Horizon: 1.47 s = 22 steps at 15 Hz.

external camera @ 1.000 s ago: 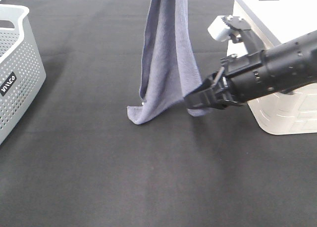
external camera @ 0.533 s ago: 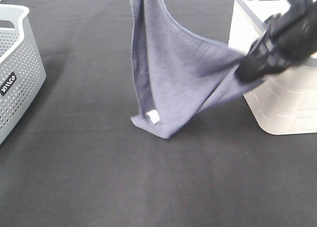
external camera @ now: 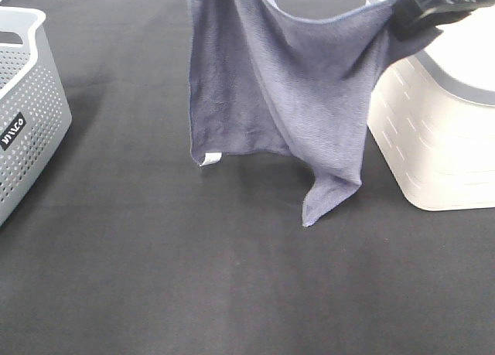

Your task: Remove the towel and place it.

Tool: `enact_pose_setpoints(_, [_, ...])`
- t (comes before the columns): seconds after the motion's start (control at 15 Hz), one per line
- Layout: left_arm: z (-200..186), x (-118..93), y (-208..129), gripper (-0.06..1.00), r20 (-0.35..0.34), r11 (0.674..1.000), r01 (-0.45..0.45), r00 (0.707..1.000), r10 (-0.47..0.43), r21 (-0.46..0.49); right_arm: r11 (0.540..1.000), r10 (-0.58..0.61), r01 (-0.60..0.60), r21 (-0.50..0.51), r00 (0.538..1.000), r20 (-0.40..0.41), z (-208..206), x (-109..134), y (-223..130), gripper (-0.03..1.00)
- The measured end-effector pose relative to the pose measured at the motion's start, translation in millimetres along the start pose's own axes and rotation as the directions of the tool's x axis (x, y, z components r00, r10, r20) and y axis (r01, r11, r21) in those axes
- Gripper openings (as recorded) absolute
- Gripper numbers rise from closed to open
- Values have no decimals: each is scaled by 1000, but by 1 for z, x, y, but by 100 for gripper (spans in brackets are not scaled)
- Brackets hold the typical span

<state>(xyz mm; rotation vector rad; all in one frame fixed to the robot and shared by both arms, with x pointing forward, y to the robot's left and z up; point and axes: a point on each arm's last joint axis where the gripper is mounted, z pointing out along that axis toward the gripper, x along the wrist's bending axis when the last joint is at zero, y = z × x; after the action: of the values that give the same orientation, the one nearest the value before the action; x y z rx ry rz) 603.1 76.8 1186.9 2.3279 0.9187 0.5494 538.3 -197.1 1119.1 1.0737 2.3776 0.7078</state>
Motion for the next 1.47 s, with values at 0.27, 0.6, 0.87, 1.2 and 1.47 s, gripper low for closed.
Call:
enact_pose_setpoints(0.27, [-1, 19, -5, 0, -137, 994, 105, 985, -102, 21, 995, -82, 83, -50, 996, 35, 20, -12, 23, 0])
enact_pose_setpoints(0.6, [16, 66, -10, 0, -225, 978, 188, 953, -203, -89, 944, -187, 235, -230, 959, 211, 51, -40, 75, 0])
enact_pose_setpoints(0.87, [49, 96, -1, 0, -278, 942, 138, 933, -227, -305, 887, -178, 299, -352, 925, 335, 90, -59, 106, 0])
enact_pose_setpoints(1.2, [78, 108, 3, 0, -362, 919, 26, 914, -181, -394, 859, -133, 309, -408, 905, 405, 123, -78, 111, 0])
enact_pose_setpoints(1.47, [139, 103, -36, 0, -319, 989, 122, 937, -143, -84, 943, -121, 196, -269, 954, 274, 170, -79, 79, 0])
